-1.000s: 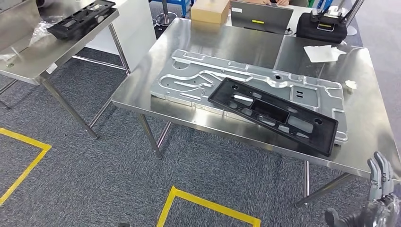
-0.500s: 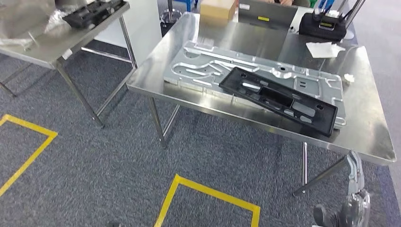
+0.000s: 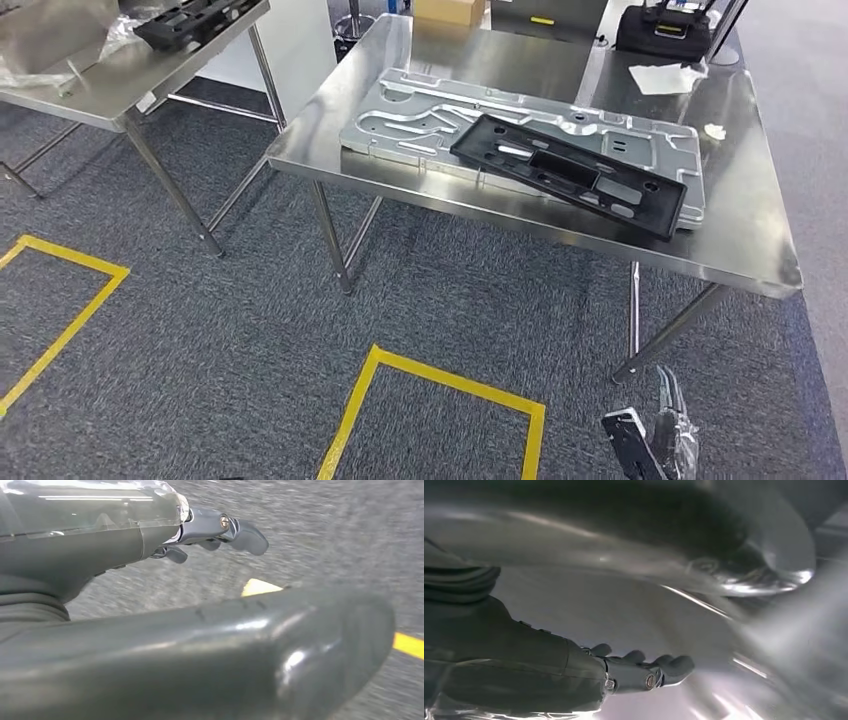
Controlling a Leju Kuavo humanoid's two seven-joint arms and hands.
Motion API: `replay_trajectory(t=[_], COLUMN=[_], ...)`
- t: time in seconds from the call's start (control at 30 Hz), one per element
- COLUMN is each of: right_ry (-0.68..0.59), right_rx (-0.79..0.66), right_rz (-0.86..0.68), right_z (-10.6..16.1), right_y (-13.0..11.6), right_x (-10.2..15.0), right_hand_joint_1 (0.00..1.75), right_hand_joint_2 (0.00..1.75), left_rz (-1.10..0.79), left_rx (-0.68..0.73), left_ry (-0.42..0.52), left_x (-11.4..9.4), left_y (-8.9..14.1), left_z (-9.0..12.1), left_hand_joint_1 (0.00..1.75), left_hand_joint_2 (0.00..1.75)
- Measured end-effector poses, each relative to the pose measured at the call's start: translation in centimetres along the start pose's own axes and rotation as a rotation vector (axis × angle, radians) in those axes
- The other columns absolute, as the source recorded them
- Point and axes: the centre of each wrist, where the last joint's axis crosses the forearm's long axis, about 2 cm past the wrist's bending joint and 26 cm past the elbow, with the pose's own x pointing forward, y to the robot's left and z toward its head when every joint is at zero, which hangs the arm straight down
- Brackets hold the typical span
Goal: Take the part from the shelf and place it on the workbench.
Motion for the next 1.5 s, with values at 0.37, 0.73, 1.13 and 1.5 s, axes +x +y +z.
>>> replay_trajectory(t=[0.37, 0.73, 1.13, 1.5], right_ry=[0.913, 1.112, 1.037, 1.055], right_rx=[0.377, 0.403, 0.461, 0.415], right_rz=[-0.031, -0.080, -0.046, -0.058], right_z=[10.8, 13.4, 12.9, 13.2], right_y=[3.7, 3.2, 3.2, 3.4], right_x=[-6.7, -7.9, -7.9, -7.8], right_hand_joint_1=[0.00, 0.00, 0.00, 0.00], right_hand_joint_2=[0.00, 0.00, 0.00, 0.00], left_rz=[-0.037, -0.114, -0.122, -0.197], left_rx=[0.007, -0.035, -0.038, -0.088], left_ry=[0.018, 0.014, 0.034, 0.041], left_x=[-0.1, 0.0, -0.1, -0.1], left_y=[0.8, 0.6, 0.3, 0.1], left_z=[-0.2, -0.2, 0.0, 0.0], left_hand_joint_1=[0.00, 0.00, 0.00, 0.00], left_hand_joint_2=[0.00, 0.00, 0.00, 0.00])
